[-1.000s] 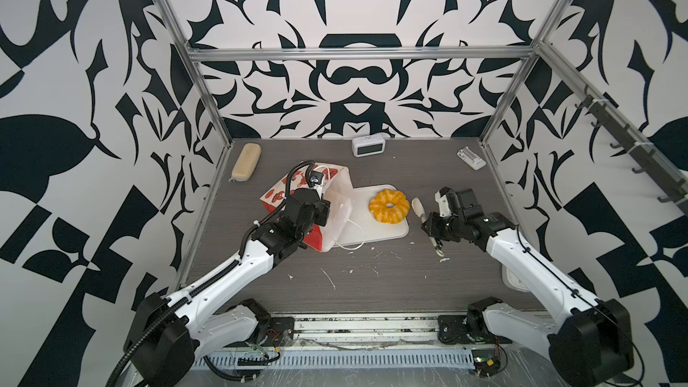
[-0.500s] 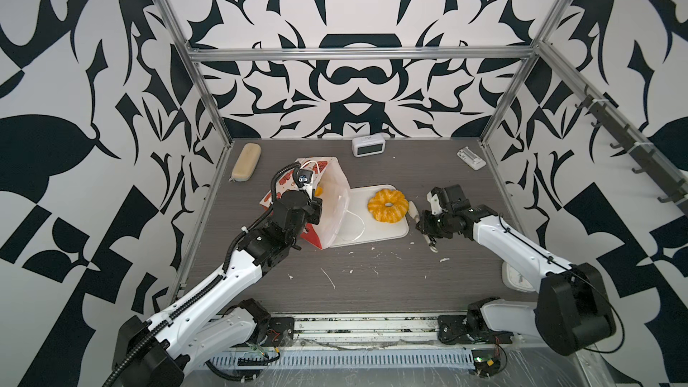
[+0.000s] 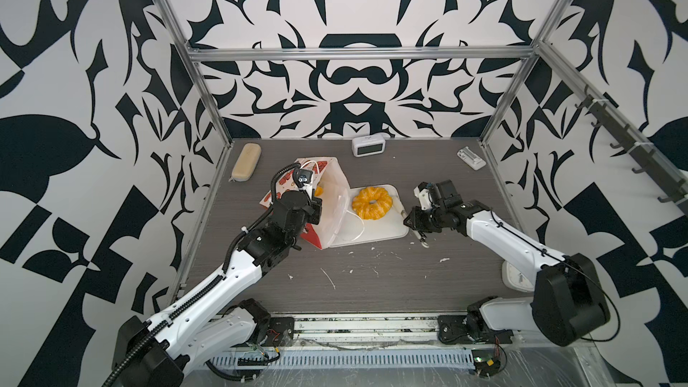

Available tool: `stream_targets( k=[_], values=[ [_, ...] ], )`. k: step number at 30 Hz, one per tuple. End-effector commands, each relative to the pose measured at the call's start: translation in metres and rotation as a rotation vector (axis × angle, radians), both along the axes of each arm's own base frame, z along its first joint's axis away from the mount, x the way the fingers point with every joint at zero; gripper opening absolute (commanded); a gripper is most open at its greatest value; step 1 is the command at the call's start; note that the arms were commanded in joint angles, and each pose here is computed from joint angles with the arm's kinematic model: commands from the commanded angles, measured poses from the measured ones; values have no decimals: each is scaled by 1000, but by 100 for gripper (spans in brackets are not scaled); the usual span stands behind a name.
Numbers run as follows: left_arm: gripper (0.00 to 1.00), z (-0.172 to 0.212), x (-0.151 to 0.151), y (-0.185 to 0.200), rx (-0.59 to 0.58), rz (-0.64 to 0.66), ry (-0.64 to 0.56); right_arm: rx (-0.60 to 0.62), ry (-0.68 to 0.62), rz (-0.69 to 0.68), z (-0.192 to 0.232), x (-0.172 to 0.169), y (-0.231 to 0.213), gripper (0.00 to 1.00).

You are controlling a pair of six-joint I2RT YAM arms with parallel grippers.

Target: Take the fake bread out of the paper bag

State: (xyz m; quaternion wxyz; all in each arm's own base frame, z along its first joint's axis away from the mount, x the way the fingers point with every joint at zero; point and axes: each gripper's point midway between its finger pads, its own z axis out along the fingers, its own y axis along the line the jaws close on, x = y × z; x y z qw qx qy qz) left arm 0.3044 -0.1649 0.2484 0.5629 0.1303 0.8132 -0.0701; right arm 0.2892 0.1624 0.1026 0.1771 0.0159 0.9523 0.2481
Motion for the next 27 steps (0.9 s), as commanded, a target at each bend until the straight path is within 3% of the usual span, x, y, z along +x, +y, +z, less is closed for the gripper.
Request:
stream_targets(
  k=[1,10,16,22,27],
  values=[
    [0,0,0,3,-15,15,-15,16,-52,20,11,9,5,19],
    [0,-1,0,4,-13,16,-12,-37,-88,-16,9,9,-7,18],
    [0,-9,3,-1,3,4,11,-62,-206,-58,44,9,-21,18],
    [0,-7,7,-2,-5,20,5,82,-234,69,74,0,24,19],
    [0,12,6,9,-48,68,-67,116,-244,236,75,-6,88,19]
  ],
)
